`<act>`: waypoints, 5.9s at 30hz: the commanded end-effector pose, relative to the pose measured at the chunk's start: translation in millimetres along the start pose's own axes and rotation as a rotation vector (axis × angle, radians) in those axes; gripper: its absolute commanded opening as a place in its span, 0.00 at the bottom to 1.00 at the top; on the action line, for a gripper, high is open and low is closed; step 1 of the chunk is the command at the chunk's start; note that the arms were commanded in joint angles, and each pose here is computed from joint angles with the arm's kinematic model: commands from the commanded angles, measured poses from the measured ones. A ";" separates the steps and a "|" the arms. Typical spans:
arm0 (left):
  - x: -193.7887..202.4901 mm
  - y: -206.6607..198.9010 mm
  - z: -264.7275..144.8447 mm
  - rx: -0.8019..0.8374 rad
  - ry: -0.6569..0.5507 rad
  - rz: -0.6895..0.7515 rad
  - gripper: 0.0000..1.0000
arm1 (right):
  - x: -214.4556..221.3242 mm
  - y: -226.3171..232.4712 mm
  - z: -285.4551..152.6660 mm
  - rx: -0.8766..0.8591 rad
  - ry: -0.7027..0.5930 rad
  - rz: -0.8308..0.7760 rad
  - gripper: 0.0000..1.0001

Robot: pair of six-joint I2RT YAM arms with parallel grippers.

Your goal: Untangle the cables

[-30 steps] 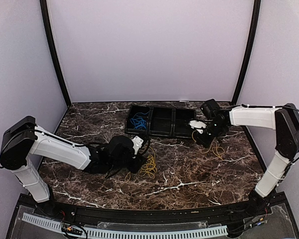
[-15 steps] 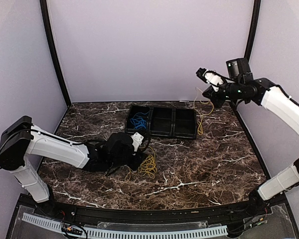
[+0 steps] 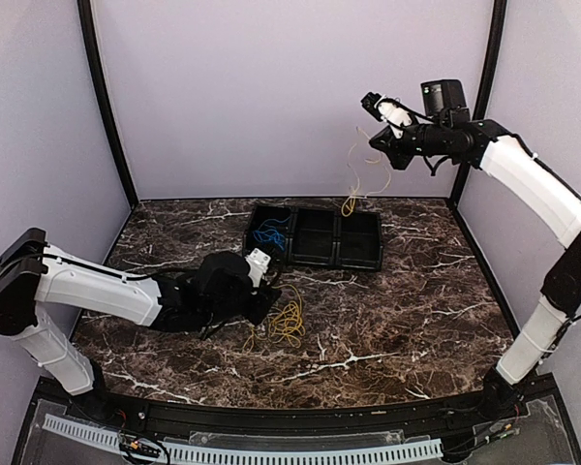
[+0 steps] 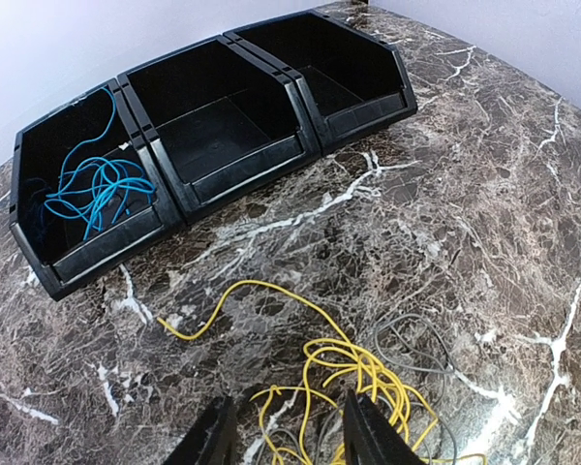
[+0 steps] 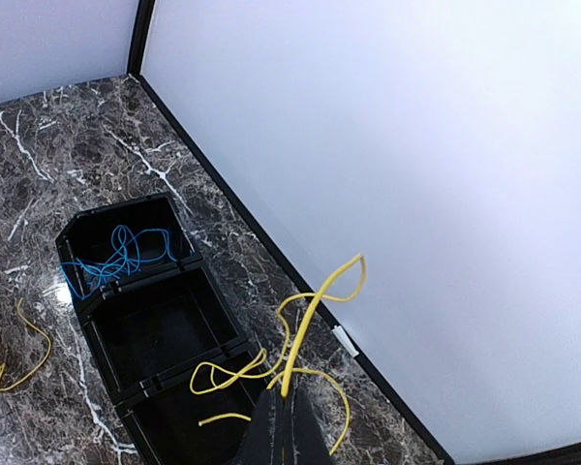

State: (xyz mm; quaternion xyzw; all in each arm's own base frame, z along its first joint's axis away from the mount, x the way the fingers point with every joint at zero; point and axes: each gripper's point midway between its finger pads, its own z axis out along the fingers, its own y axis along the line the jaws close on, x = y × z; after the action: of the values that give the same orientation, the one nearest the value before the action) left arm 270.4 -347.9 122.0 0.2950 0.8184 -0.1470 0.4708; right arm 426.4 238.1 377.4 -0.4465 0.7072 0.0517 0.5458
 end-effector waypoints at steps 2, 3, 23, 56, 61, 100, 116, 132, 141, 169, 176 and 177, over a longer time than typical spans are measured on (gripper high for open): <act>-0.8 11.6 -14.0 -0.043 -0.017 -0.019 0.40 | 20.7 8.4 28.6 -0.025 0.009 0.010 0.00; -0.1 12.8 -14.2 -0.049 -0.016 -0.015 0.40 | 27.2 12.3 33.4 -0.036 0.018 0.017 0.00; 5.0 6.6 3.1 -0.048 0.015 0.011 0.40 | 79.2 19.1 55.4 -0.002 0.119 0.047 0.00; 16.2 9.2 8.3 -0.068 0.045 0.011 0.40 | 101.0 15.9 62.1 -0.031 0.179 0.067 0.00; 14.6 9.6 8.4 -0.072 0.042 0.013 0.40 | 105.2 31.6 80.1 -0.115 0.169 0.124 0.00; 11.7 19.2 -2.7 -0.102 0.027 -0.021 0.44 | 223.7 97.3 147.7 -0.231 0.524 0.278 0.00; -4.7 57.7 -12.1 -0.096 0.053 -0.251 0.59 | 152.5 132.0 69.2 -0.370 0.359 0.116 0.51; 40.8 72.5 -11.1 -0.027 0.216 -0.468 0.61 | 142.8 317.6 81.1 -0.891 0.305 -0.082 0.48; 35.5 72.3 -11.3 -0.017 0.191 -0.503 0.61 | 140.9 341.7 107.1 -0.911 0.345 -0.078 0.49; 35.1 78.8 -16.7 -0.044 0.172 -0.497 0.60 | 140.8 372.8 61.4 -1.181 0.296 -0.183 0.55; 35.3 80.3 -18.0 -0.049 0.165 -0.502 0.60 | 133.1 360.4 90.6 -1.013 0.303 -0.167 0.52; 35.1 80.6 -18.5 -0.049 0.164 -0.503 0.60 | 132.6 357.5 96.6 -0.982 0.306 -0.167 0.50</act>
State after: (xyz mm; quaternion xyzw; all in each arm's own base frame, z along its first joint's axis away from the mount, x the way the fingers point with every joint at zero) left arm 293.4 -268.3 94.7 0.0929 0.9102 -0.2104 0.3443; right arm 227.9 416.3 62.4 -0.7211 0.6159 0.2994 0.1050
